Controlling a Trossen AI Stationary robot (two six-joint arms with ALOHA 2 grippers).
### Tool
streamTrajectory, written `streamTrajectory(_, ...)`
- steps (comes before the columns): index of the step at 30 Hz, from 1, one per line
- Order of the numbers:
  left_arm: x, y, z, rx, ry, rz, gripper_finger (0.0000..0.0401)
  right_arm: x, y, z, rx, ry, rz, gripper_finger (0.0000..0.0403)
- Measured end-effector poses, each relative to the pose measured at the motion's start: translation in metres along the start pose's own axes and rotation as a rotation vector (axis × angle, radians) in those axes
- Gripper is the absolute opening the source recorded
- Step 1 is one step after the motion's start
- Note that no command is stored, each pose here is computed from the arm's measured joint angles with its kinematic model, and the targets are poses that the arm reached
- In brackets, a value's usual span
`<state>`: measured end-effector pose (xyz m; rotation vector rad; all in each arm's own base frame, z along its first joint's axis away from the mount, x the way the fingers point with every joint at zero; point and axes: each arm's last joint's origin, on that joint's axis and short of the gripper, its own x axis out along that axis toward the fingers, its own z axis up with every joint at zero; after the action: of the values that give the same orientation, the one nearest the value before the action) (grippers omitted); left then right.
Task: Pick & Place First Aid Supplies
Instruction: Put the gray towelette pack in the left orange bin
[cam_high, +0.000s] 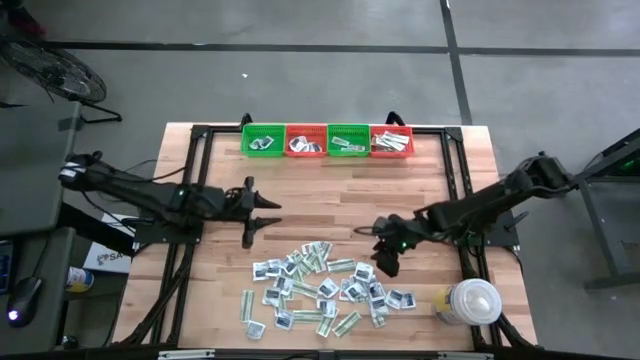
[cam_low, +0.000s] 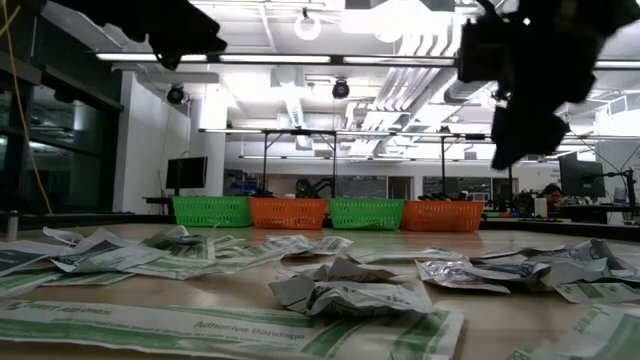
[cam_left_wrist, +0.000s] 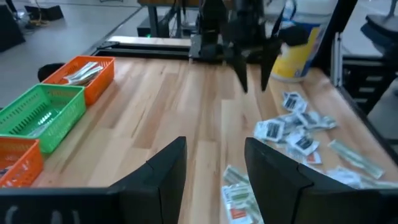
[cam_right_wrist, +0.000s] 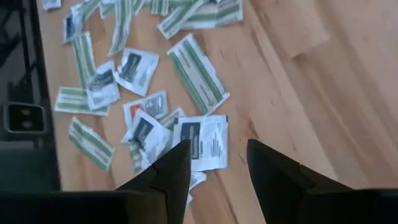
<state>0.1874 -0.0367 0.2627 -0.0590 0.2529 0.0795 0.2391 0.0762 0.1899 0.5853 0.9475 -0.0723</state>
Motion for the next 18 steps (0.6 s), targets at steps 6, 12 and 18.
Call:
streamTrajectory(6, -0.007, -0.018, 0.0, -0.023, -0.036, 0.018, 0.0161, 0.021, -0.004, -0.017, -0.096, -0.001, -0.044, 0.0149)
streamTrajectory(12, -0.013, -0.029, -0.002, -0.031, -0.054, 0.052, 0.0161, 0.045, 0.003, -0.026, -0.23, -0.022, -0.048, 0.0149)
streamTrajectory(18, -0.016, -0.034, -0.003, -0.038, -0.056, 0.063, 0.0161, 0.063, 0.008, -0.038, -0.262, -0.021, -0.062, 0.0149)
